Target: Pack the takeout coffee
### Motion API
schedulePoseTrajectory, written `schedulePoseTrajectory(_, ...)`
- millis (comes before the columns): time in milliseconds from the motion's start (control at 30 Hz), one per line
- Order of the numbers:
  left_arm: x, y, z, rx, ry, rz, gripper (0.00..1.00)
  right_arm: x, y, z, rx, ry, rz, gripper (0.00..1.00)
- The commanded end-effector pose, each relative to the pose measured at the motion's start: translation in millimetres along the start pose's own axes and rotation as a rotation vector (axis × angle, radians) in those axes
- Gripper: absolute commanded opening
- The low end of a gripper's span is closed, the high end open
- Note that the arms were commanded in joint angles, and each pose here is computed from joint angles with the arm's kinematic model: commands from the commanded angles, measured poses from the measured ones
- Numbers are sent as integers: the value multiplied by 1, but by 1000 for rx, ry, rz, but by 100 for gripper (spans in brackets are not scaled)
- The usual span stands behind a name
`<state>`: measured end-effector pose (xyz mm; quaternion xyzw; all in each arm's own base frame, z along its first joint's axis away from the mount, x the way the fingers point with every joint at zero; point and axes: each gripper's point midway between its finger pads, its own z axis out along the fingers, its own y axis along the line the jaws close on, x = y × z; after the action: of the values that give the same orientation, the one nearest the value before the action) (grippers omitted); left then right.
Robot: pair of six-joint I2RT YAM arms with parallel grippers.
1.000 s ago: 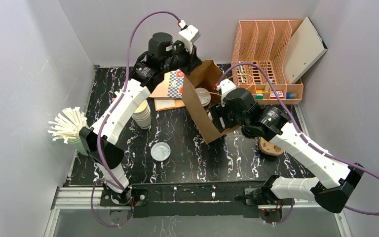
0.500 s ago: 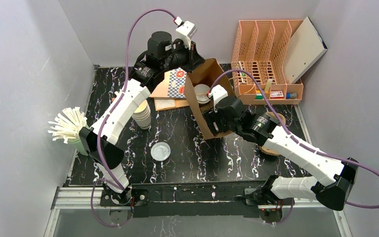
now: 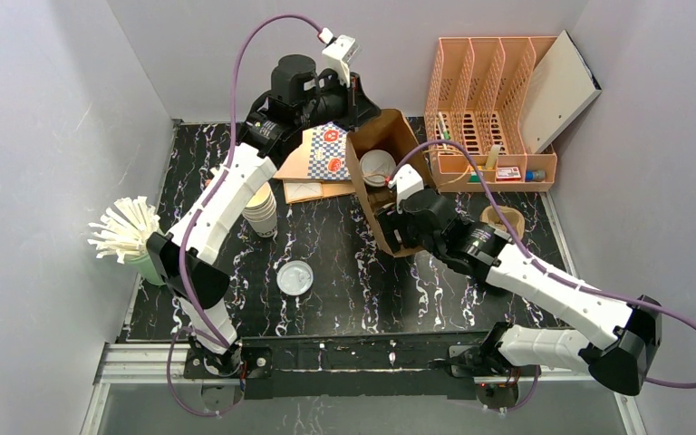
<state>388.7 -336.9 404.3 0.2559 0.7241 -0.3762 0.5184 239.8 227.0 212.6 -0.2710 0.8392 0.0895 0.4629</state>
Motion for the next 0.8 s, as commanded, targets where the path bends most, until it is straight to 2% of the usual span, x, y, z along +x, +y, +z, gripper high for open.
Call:
schedulePoseTrajectory(0,-40,-19,-10,49,-93,9,0,4,-8,2,42,-23,0,57)
schedulePoseTrajectory(400,-31,-27,-11,91,-43,-23,0,14,-30,13,76,-41,84,57)
schedulePoseTrajectory(767,-30,-36,-10,141,-28,-56,0,-1,-35,14,74,-193,45,53)
